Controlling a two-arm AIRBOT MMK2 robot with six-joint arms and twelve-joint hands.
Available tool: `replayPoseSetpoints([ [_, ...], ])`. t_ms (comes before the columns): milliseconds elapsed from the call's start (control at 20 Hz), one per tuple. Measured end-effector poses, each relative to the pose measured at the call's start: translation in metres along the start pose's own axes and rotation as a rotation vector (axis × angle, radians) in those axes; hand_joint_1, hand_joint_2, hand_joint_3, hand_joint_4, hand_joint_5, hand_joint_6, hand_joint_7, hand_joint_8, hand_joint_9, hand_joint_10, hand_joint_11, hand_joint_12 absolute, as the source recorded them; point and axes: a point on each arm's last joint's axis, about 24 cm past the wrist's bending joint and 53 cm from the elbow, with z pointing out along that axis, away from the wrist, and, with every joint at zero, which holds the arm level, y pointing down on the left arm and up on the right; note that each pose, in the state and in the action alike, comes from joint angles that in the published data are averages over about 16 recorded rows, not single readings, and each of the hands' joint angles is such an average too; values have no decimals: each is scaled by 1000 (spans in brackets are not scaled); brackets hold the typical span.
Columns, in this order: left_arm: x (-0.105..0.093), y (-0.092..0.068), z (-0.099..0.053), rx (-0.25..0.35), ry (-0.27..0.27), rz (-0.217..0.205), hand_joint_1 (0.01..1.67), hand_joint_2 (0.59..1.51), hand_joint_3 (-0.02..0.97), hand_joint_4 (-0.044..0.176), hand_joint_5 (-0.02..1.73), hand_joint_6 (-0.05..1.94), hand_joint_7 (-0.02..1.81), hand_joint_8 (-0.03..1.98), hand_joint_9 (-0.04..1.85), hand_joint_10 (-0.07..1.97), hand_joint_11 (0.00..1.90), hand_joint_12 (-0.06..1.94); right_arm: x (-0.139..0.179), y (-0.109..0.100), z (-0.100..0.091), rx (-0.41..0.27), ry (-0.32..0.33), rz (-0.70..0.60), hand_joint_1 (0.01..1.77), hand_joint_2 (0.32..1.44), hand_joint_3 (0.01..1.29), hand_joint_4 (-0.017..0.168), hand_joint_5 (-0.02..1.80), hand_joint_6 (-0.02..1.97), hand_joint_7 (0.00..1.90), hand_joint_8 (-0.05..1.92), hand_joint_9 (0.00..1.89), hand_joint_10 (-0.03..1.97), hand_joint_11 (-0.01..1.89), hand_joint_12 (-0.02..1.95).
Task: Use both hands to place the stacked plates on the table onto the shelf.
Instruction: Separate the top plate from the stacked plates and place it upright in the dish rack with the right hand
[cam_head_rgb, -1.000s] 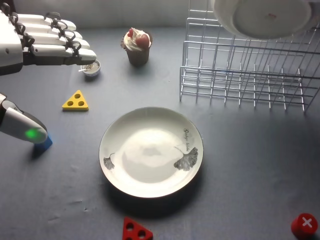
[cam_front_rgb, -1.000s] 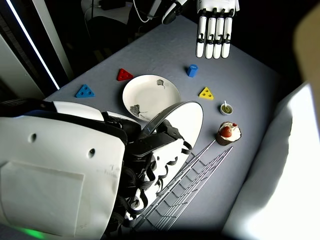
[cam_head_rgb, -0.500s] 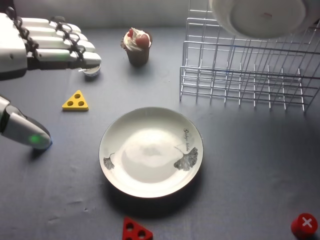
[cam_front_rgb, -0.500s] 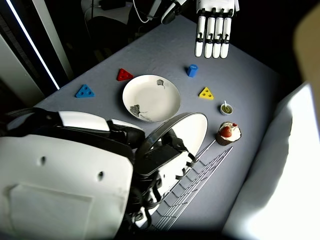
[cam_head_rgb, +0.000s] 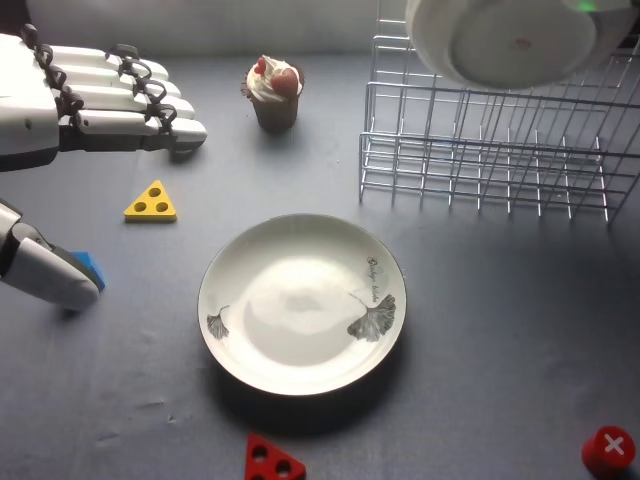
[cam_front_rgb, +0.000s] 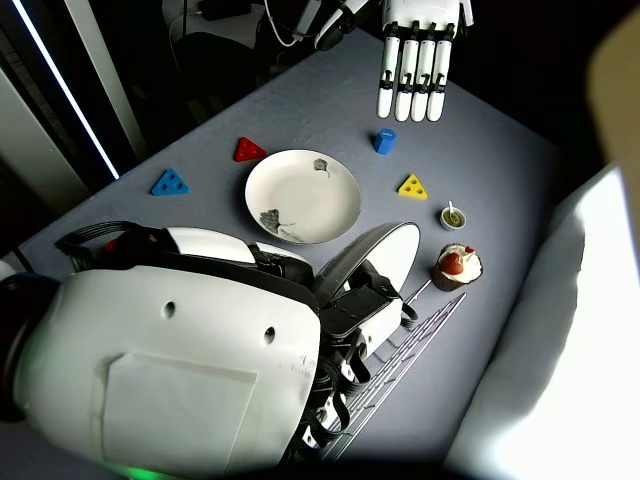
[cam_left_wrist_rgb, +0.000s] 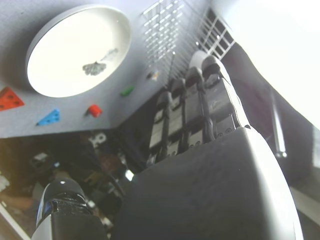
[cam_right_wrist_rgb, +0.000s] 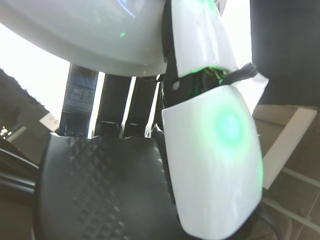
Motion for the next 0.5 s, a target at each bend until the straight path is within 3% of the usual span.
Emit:
replayPoseSetpoints([
  [500,2,-7,-2,41,9,8,37,867,20,7,102,5,128,-2,114,9,114,7,0,-10,11,-1,-1,-32,1482,970,14,-10,908,792,1112,562,1190,584,982,1320],
])
